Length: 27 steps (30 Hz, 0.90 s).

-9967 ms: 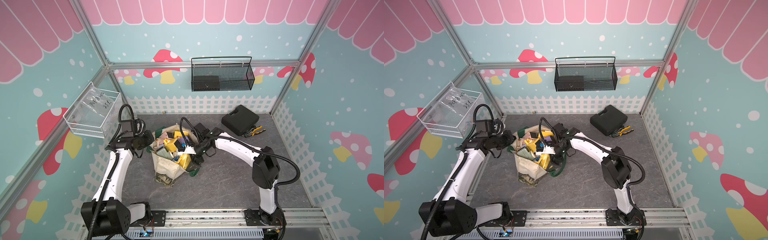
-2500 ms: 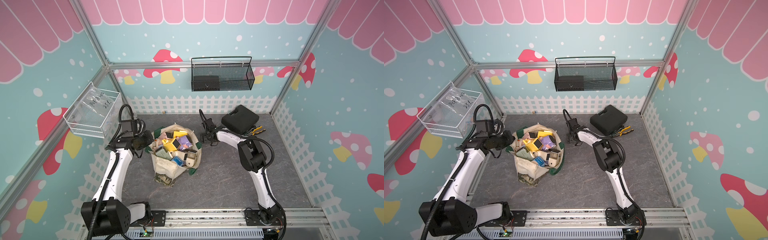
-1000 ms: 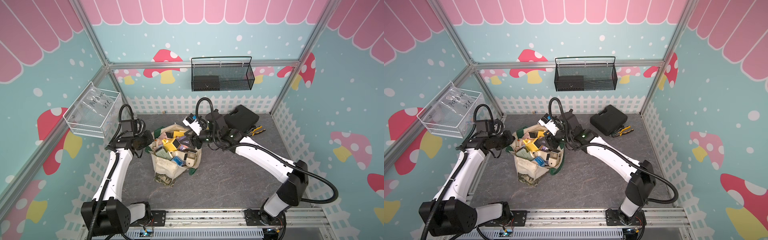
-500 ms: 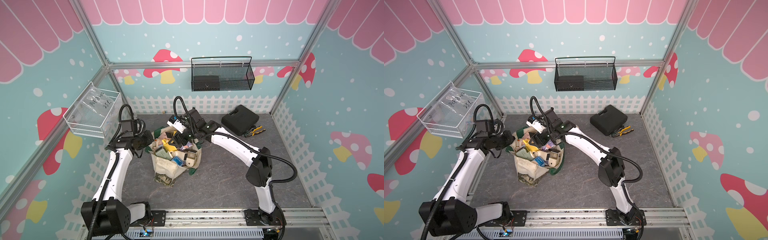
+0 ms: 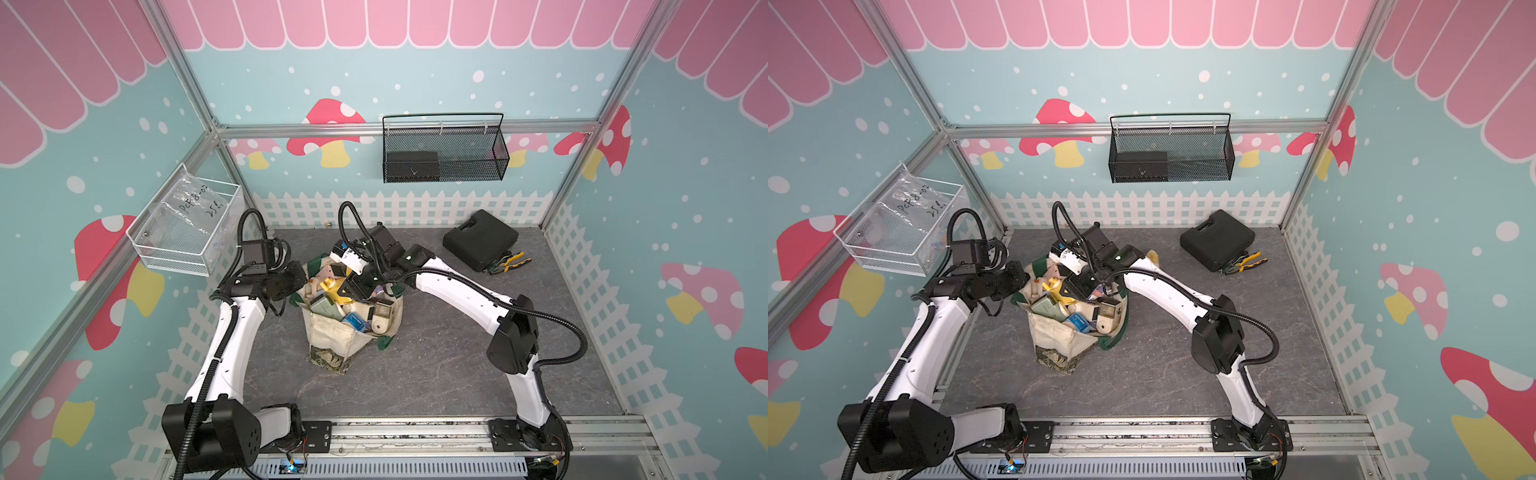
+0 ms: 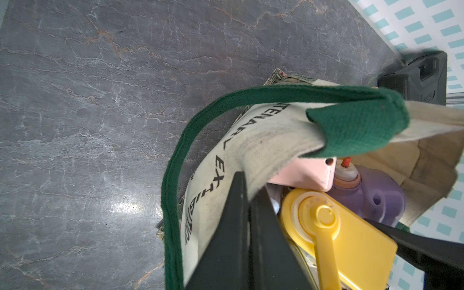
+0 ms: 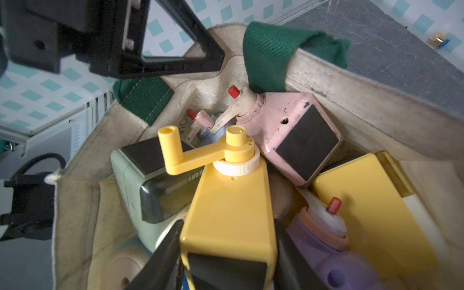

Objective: Take out the pencil sharpeners from the tote bags
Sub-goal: Pick up the pencil sharpener from the canvas bag.

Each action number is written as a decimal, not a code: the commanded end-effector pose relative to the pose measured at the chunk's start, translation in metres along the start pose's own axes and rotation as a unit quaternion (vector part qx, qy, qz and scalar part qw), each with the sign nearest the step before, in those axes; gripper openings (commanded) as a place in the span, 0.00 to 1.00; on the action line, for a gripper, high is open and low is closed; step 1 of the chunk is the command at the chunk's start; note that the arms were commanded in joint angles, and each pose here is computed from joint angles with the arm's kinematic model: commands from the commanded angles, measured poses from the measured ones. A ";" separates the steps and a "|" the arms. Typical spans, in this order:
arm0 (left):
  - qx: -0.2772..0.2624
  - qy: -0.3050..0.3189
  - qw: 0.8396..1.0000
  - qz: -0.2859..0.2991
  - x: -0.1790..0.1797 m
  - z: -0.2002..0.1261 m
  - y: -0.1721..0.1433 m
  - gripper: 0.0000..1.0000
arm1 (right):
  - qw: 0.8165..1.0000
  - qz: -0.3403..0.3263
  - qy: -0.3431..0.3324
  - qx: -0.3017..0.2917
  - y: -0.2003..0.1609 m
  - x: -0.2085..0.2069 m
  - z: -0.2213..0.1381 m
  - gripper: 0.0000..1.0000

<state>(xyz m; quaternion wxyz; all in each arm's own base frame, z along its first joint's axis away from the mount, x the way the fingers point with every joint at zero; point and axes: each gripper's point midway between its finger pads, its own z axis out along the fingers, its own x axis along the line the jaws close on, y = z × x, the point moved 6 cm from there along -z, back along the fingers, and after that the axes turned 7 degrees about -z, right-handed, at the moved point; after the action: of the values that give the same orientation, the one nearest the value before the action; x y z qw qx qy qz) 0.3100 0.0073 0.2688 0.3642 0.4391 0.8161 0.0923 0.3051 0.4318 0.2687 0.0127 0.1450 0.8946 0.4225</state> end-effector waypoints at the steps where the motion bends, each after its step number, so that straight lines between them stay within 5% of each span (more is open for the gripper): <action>1: -0.024 -0.005 1.000 0.005 -0.005 -0.008 0.010 0.00 | 1.000 -0.018 -0.010 0.006 -0.012 0.011 -0.009 0.40; 10: -0.025 -0.004 1.000 0.005 -0.005 -0.008 0.011 0.00 | 0.993 -0.058 -0.031 -0.099 -0.051 0.040 -0.059 0.38; 19: -0.023 -0.002 1.000 0.004 -0.004 -0.006 0.011 0.00 | 0.990 -0.054 -0.039 -0.121 -0.096 0.049 -0.061 0.40; 27: -0.022 -0.004 1.000 0.004 -0.005 -0.007 0.010 0.00 | 0.991 -0.023 -0.063 -0.114 -0.117 0.047 -0.066 0.57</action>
<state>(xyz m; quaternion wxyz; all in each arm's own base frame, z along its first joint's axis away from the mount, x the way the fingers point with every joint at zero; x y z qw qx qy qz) 0.3101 0.0073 0.2689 0.3644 0.4392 0.8160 0.0922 0.2260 0.3334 0.2352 0.0961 0.1305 0.8354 0.5253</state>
